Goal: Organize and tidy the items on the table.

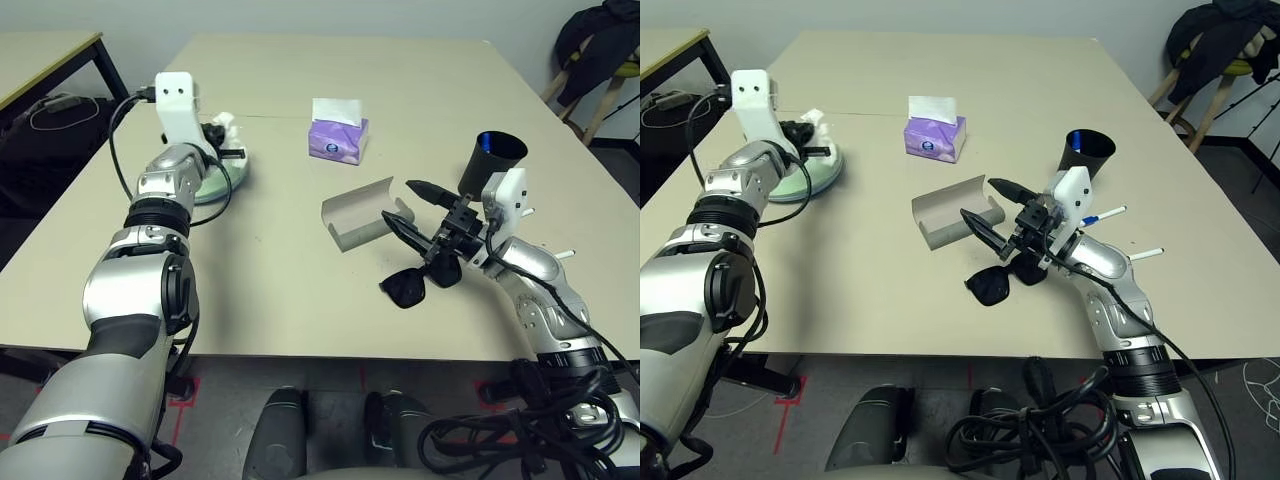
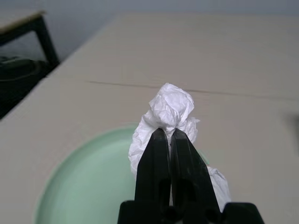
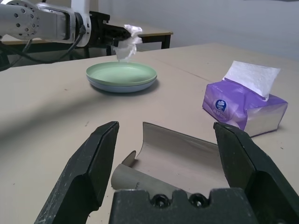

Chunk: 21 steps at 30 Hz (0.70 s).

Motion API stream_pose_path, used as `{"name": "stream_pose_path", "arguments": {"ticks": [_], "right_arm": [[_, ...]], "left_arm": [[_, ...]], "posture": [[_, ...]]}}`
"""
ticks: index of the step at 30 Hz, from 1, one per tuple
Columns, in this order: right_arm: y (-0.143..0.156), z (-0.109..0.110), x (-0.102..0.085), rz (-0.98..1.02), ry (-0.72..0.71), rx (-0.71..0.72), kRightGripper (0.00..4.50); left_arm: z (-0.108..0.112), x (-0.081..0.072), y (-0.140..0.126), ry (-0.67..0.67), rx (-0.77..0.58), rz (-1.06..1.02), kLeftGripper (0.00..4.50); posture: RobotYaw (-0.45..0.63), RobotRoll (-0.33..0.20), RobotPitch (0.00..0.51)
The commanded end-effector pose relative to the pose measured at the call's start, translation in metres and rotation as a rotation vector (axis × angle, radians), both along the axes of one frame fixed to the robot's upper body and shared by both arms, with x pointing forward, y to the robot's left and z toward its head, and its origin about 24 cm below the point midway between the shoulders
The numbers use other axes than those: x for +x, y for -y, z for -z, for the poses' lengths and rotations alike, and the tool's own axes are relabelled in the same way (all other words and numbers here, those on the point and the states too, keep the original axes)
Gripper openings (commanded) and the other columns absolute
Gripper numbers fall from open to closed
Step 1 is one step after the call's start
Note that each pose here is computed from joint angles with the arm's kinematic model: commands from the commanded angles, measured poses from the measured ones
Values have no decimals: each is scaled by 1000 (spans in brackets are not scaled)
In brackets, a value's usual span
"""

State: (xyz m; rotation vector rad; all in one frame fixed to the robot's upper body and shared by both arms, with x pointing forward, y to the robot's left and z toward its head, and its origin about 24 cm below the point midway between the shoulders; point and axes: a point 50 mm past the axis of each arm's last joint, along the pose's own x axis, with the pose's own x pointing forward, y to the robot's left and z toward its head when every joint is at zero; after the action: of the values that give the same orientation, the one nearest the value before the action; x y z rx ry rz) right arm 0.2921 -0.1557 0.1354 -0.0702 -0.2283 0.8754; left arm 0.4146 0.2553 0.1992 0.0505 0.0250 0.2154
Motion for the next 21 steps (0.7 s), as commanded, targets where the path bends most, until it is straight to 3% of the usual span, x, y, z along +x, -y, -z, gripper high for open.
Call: {"name": "stream_pose_path", "arguments": {"ticks": [1,8,9,12,20,21], "right_arm": [[2,-4,0,6,18,10,4500],[2,-5,0,6,20,10,4500],[2,-5,0,7,20,10,4500],[3,-4,-1,10,18,11,4500],[1,-3,-2,9,15,17,4500],[1,-3,-2,9,16,17,4500]], "left_arm": [[3,-1,-4,2,-22,-68,42],[11,-3,-7,-2,-64,-112,42],[11,-3,-6,-2,-63,-106,255],[10,-2,-6,8,-46,-100,1048],[1,-2,-8,68,-66,-97,4256],[0,-3,-9,75,-77,-105,4464]], "posture": [[123,0,56],[119,0,54],[118,0,54],[117,0,54],[120,0,55],[120,0,55]]}}
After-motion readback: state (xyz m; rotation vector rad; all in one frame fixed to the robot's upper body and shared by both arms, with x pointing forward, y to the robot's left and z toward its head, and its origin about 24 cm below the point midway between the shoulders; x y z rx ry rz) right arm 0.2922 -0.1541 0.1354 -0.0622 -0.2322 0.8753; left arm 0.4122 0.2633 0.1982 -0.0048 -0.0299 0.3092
